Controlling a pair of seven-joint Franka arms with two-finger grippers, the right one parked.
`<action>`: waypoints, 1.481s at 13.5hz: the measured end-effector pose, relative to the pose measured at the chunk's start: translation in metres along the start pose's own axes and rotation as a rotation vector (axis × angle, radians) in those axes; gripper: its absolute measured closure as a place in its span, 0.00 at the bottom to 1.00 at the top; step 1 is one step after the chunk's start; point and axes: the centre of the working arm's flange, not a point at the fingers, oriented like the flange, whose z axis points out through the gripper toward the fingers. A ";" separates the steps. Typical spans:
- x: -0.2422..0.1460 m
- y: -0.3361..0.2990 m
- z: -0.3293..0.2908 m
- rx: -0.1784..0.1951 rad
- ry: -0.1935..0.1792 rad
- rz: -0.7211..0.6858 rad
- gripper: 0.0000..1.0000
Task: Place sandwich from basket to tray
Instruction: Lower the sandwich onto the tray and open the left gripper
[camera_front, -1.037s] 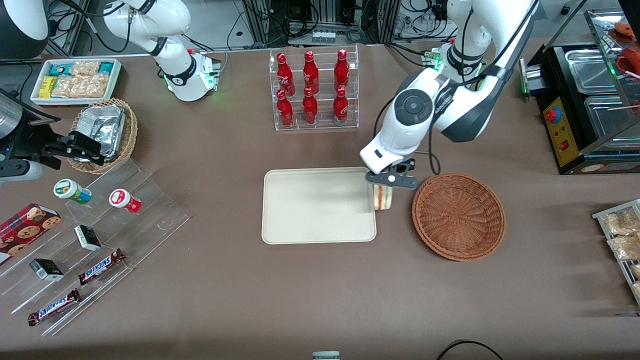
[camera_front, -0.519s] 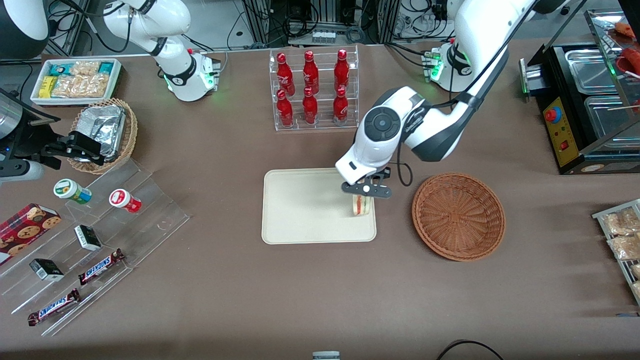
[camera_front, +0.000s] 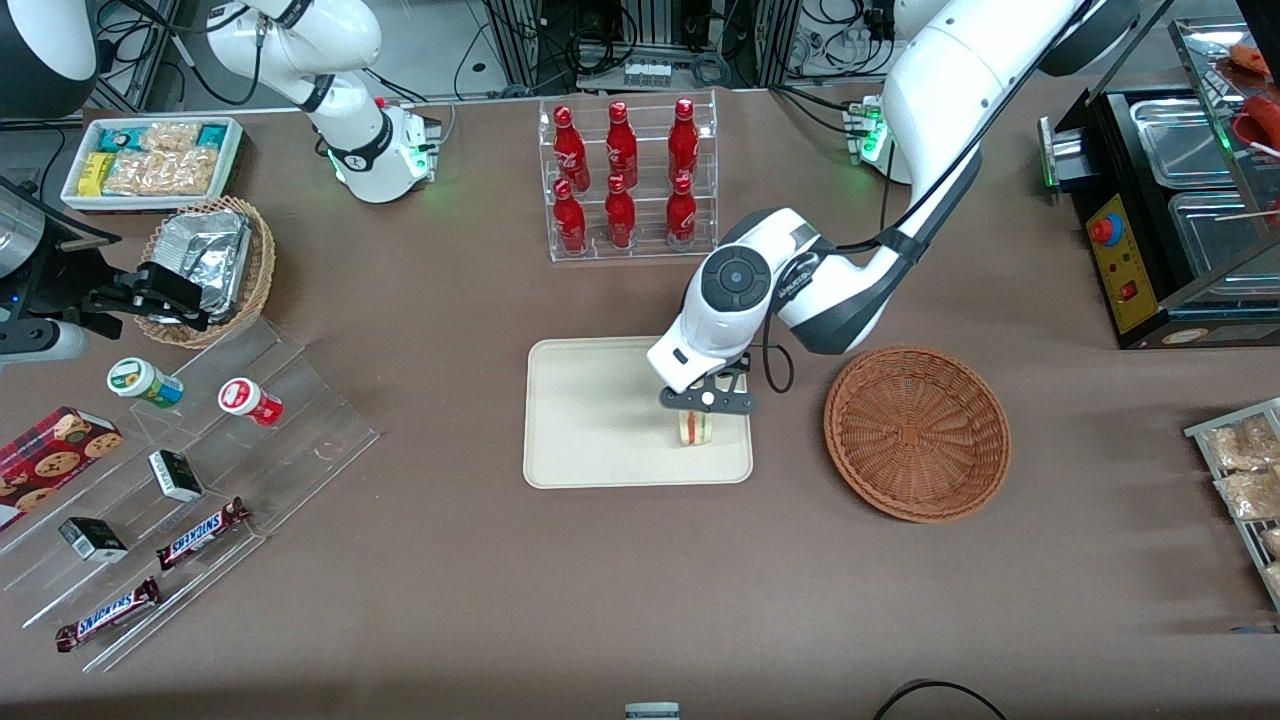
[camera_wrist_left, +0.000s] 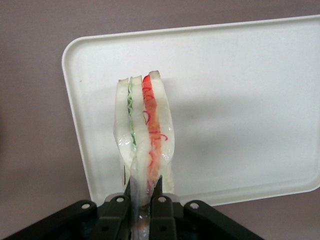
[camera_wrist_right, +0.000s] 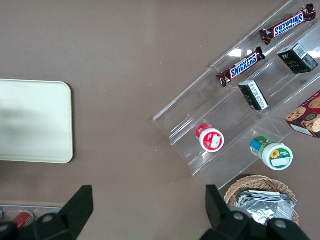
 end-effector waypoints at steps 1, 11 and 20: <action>0.001 0.003 0.004 -0.013 0.007 0.003 0.87; 0.007 0.005 0.029 -0.018 0.055 0.040 0.87; 0.010 0.003 0.045 0.012 0.084 0.027 0.39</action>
